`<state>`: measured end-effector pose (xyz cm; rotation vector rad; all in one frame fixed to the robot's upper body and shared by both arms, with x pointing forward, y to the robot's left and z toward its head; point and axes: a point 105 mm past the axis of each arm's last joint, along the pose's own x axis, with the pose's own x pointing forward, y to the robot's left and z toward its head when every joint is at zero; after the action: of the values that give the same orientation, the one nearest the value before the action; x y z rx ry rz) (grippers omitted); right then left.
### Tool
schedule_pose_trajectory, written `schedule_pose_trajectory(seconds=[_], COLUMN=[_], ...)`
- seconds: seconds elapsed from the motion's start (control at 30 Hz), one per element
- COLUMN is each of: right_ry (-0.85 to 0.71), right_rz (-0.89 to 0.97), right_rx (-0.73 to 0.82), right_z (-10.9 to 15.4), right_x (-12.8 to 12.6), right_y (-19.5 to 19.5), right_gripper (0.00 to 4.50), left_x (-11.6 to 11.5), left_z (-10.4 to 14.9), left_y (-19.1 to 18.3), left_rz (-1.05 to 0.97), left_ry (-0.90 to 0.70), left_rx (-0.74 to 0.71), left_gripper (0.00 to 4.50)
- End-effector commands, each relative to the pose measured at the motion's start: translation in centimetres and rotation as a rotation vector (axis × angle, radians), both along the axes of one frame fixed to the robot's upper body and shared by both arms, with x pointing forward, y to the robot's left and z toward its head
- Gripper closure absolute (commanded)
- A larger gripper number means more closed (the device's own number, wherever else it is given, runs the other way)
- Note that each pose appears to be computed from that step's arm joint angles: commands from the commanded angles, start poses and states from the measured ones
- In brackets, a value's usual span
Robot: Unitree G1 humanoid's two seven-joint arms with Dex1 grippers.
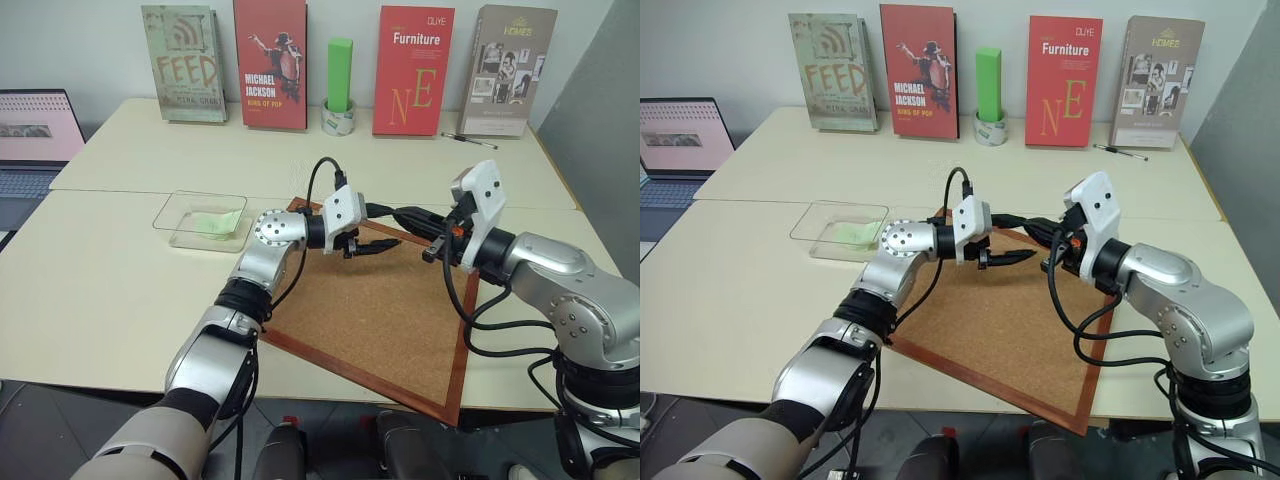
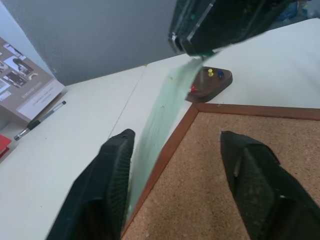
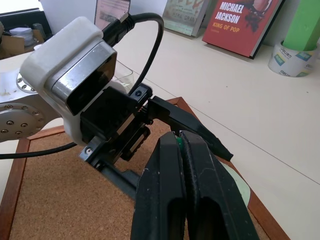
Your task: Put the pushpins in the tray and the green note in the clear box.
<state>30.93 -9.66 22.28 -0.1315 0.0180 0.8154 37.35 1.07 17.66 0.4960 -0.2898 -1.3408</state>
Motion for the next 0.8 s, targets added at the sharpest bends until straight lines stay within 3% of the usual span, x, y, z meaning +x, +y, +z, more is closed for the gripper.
schedule_pose_trajectory(seconds=[0.03,0.37,0.8], right_ry=[-0.065,-0.055,-0.052], right_rz=[0.008,0.009,-0.024], right_rx=[0.015,0.025,0.062], right_z=[1.7,1.7,2.1], right_x=[-0.6,-0.8,-0.7], right_y=[0.1,0.2,-0.4], right_gripper=[4.50,4.50,4.50], left_x=[0.2,0.2,-0.8], left_z=[1.3,0.9,0.2], left_y=[-0.4,-0.3,-0.1], left_rz=[-0.005,-0.007,-0.048], left_ry=[-0.048,-0.024,-0.012], left_rx=[-0.026,-0.029,-0.028], left_gripper=[2.56,4.46,4.48])
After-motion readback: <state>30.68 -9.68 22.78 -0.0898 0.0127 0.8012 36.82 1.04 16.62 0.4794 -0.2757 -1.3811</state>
